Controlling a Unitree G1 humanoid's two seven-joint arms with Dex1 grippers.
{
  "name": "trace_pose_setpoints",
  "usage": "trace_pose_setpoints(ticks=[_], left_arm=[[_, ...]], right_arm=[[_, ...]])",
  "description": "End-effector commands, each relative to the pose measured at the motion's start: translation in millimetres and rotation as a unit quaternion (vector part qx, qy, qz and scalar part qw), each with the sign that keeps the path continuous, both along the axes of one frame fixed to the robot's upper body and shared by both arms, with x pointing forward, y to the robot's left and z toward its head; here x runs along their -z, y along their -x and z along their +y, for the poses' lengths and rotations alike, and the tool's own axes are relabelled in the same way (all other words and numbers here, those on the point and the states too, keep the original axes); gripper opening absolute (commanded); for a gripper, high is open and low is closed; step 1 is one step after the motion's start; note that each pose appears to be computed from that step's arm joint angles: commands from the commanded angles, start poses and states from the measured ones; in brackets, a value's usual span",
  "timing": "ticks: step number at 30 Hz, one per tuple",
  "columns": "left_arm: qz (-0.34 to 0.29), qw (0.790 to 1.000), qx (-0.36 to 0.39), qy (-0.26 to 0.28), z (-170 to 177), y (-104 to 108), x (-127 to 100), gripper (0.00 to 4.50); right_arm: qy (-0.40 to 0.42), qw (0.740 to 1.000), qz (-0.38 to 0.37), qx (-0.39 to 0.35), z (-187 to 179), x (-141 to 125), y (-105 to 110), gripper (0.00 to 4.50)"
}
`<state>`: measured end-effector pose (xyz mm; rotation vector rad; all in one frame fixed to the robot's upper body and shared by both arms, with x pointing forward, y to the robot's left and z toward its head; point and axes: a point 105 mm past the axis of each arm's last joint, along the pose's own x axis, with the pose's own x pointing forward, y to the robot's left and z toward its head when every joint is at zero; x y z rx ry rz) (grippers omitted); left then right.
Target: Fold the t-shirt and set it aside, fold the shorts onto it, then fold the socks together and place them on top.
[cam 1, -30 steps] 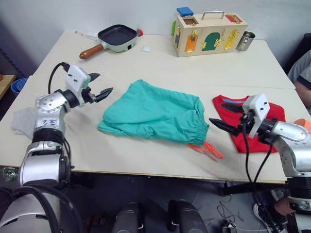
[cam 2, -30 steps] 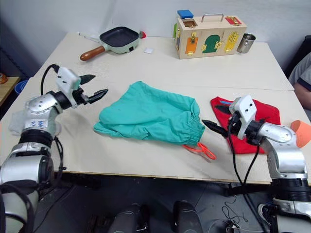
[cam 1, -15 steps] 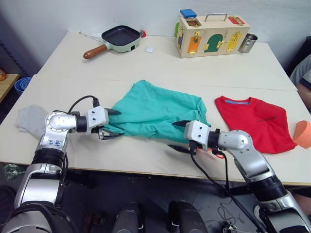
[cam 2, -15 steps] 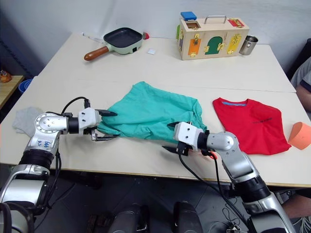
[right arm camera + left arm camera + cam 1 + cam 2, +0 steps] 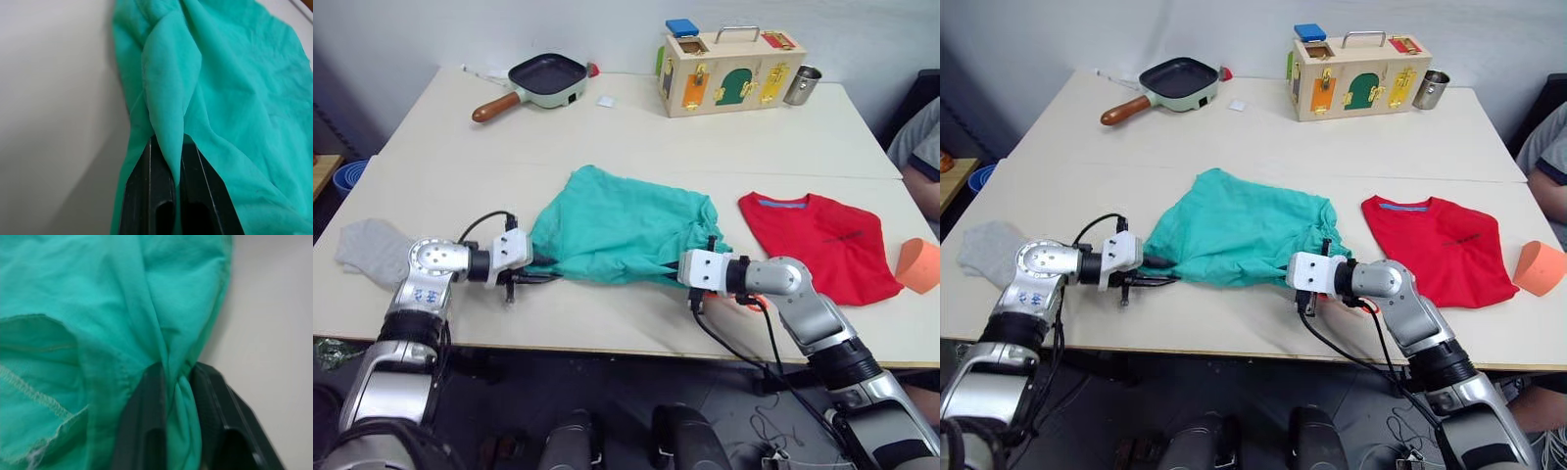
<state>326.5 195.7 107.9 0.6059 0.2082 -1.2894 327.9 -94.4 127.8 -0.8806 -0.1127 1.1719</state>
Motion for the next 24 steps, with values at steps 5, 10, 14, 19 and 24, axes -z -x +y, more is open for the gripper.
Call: trace_pose_setpoints(ticks=[5,10,14,19,24], left_arm=[[0.078,0.995,0.056,0.009,-23.7,73.9,3.0,0.02],[0.05,0.998,0.008,0.021,-31.0,79.7,3.0,0.02],[0.041,0.998,-0.027,0.028,-27.7,76.5,3.1,0.02],[0.043,0.997,-0.055,0.02,-11.6,72.6,2.3,0.71],[-0.001,0.998,-0.03,0.055,-1.8,78.2,-23.4,2.23]], right_arm=[[-0.001,0.998,-0.014,-0.058,-40.9,-16.2,13.0,0.0],[-0.009,0.998,0.013,-0.066,-52.1,-4.3,17.6,0.0],[-0.045,0.995,0.064,-0.061,-54.2,5.9,23.8,0.0],[-0.047,0.994,0.084,-0.054,-64.8,6.7,34.1,1.59],[-0.146,0.982,0.11,-0.046,-79.8,-31.1,46.6,3.32]])
